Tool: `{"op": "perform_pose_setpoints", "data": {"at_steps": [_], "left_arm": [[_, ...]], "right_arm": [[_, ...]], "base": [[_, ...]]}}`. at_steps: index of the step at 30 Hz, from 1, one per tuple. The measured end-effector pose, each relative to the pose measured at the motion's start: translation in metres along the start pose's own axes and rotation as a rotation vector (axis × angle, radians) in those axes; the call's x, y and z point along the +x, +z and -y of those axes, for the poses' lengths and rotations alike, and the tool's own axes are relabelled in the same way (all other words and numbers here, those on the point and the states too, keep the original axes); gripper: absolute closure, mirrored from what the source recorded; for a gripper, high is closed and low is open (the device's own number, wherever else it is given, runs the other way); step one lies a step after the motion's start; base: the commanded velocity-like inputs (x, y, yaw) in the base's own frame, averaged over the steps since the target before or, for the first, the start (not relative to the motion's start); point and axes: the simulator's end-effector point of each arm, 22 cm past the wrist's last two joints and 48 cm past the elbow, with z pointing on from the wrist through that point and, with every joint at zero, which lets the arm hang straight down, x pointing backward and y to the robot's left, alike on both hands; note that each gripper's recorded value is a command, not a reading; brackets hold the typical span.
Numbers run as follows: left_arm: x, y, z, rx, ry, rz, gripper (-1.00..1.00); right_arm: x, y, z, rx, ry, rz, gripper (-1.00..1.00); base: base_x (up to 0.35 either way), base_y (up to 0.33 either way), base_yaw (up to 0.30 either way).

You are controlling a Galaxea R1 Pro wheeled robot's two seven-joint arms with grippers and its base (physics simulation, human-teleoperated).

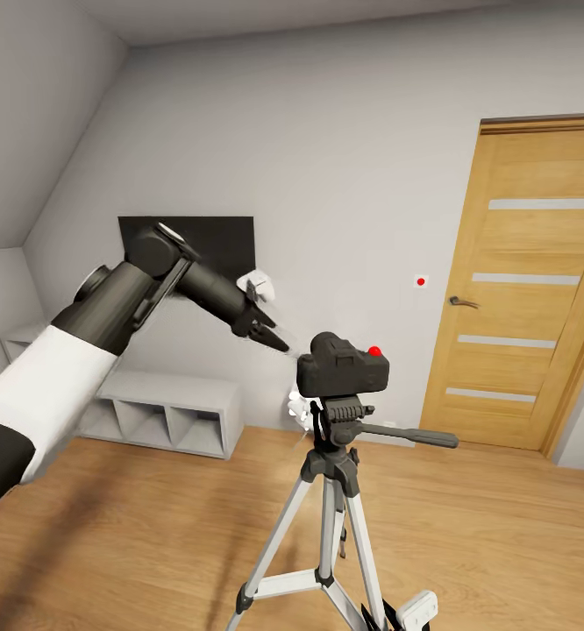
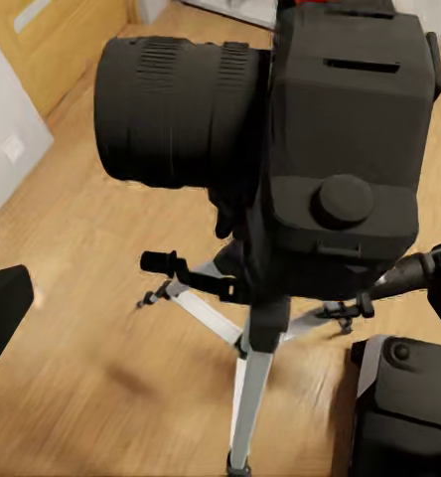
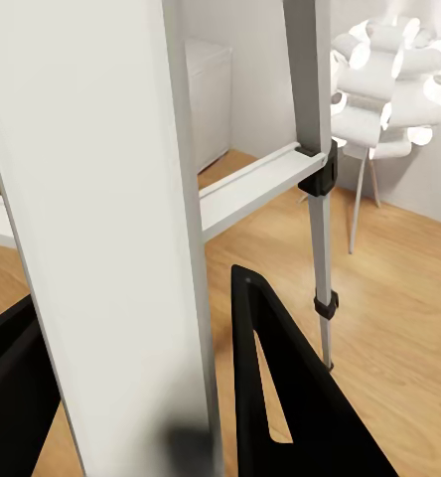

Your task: Attach the digital camera to the camera tripod in the bedroom.

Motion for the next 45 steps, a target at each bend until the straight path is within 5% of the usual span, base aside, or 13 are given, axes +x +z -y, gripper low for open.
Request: {"op": "perform_pose_setpoints", "data": {"at_steps": [12,22,23,29,32,39,45], "left_arm": [[0.017,-0.088,-0.046,-0.136,-0.076,0.126,-1.00],[0.014,-0.104,-0.052,-0.135,-0.106,0.199,-1.00],[0.014,-0.104,-0.052,-0.134,-0.107,0.200,-1.00],[0.038,-0.098,-0.098,-0.239,-0.224,0.182,-1.00],[0.065,-0.090,-0.140,-0.358,-0.330,0.142,-1.00],[0.087,-0.091,-0.170,-0.466,-0.398,0.116,-1.00],[0.085,-0.089,-0.171,-0.467,-0.400,0.118,-1.00]], "right_arm": [[0.000,0.000,0.000,-0.002,-0.002,0.000,1.00],[0.000,0.000,0.000,-0.002,-0.002,0.000,1.00],[0.000,0.000,0.000,-0.002,-0.002,0.000,-1.00],[0.000,0.000,-0.001,-0.005,-0.004,-0.001,-1.00],[0.000,0.000,-0.001,-0.004,-0.003,-0.001,-1.00],[0.000,0.000,-0.001,-0.004,-0.003,0.001,-1.00],[0.000,0.000,-0.001,-0.004,-0.004,0.001,-1.00]], "base": [[0.000,0.000,0.000],[0.000,0.000,0.000],[0.000,0.000,0.000],[0.000,0.000,0.000],[0.000,0.000,0.000],[0.000,0.000,0.000],[0.000,0.000,0.000]]}}
